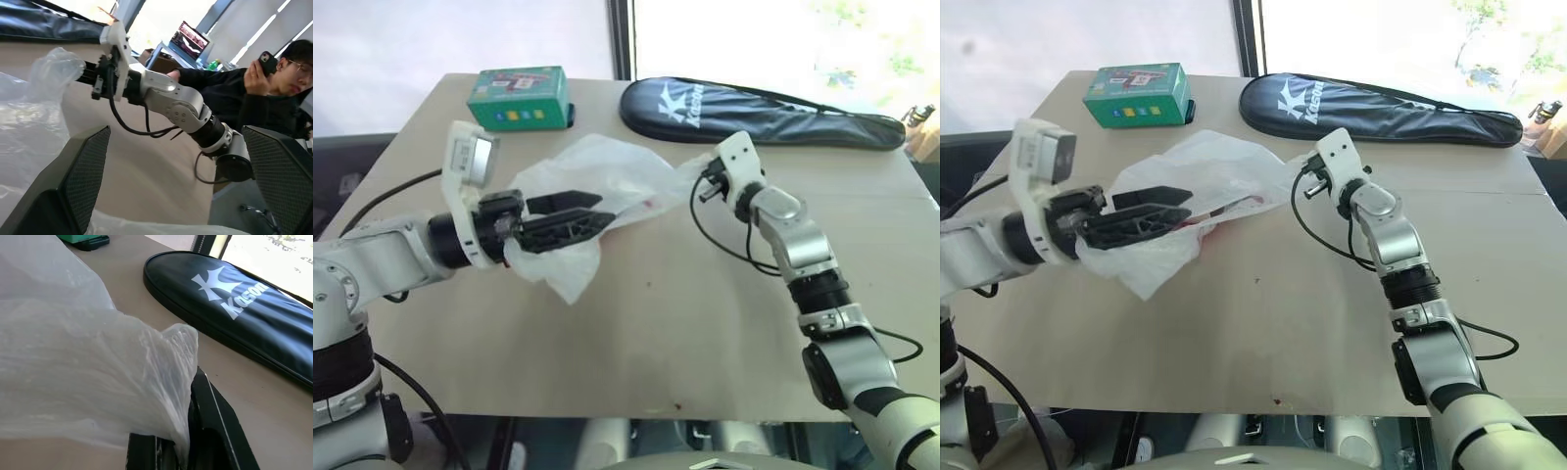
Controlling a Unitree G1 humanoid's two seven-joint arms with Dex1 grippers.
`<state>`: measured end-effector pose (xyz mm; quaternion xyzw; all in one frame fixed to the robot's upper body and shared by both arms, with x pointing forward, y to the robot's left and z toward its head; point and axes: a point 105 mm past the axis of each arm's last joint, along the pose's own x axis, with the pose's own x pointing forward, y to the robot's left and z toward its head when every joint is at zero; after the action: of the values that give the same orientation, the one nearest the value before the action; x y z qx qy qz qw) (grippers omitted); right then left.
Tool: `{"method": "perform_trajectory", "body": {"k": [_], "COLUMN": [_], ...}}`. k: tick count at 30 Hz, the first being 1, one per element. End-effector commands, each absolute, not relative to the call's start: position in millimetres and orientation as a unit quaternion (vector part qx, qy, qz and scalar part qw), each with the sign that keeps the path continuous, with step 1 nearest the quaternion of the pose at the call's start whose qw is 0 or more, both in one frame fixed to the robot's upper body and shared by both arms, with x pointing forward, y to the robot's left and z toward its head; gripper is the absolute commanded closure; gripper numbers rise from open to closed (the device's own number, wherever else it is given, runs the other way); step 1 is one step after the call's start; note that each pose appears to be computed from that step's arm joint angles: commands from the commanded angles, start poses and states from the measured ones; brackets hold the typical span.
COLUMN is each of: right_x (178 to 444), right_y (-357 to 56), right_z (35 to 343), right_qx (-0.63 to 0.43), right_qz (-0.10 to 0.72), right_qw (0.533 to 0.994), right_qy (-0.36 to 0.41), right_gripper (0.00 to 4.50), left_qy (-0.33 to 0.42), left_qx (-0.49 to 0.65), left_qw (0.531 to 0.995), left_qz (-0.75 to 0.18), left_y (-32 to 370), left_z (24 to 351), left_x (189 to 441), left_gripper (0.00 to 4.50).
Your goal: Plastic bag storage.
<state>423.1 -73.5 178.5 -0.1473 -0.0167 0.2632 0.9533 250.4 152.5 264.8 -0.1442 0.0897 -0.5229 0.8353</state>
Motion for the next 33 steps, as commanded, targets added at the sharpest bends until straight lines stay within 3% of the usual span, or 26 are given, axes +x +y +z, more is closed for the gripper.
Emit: {"method": "perform_trajectory", "body": {"k": [1, 4, 10, 12, 16, 20, 21, 25, 33], "right_x": [419.5, 419.8, 423.6, 430.8, 443.3, 445.7, 445.2, 442.1, 444.4], "right_y": [-66.9, -65.4, -69.0, -77.5, -92.7, -92.7, -91.4, -85.9, -89.2], "right_z": [191.8, 190.9, 193.3, 195.2, 204.4, 210.4, 210.6, 206.9, 204.2], "right_qx": [-0.140, -0.138, -0.132, -0.133, -0.138, -0.142, -0.141, -0.139, -0.140], "right_qz": [0.274, 0.276, 0.268, 0.247, 0.212, 0.213, 0.215, 0.225, 0.217], "right_qw": [0.950, 0.950, 0.953, 0.959, 0.966, 0.965, 0.964, 0.963, 0.964], "right_qy": [-0.043, -0.042, -0.043, -0.042, -0.051, -0.059, -0.060, -0.059, -0.056], "right_gripper": [4.50, 4.50, 4.50, 4.50, 4.50, 4.50, 4.50, 4.50, 4.50], "left_qy": [-0.016, -0.042, 0.040, 0.072, 0.056, 0.038, 0.033, 0.024, 0.034], "left_qx": [-0.081, -0.022, -0.111, -0.113, -0.052, -0.024, -0.029, -0.047, -0.079], "left_qw": [0.892, 0.900, 0.880, 0.892, 0.924, 0.928, 0.927, 0.922, 0.912], "left_qz": [-0.444, -0.432, -0.461, -0.433, -0.374, -0.369, -0.372, -0.384, -0.401], "left_y": [149.7, 132.8, 125.5, 133.8, 144.0, 137.2, 135.1, 130.0, 133.3], "left_z": [294.7, 290.6, 263.0, 254.6, 252.5, 248.1, 248.6, 250.8, 252.3], "left_x": [276.0, 278.1, 266.0, 273.8, 291.8, 296.5, 296.5, 294.0, 288.2], "left_gripper": [0.02, 0.02, 0.02, 0.02, 0.02, 0.02, 0.56, 2.01, 2.01]}}
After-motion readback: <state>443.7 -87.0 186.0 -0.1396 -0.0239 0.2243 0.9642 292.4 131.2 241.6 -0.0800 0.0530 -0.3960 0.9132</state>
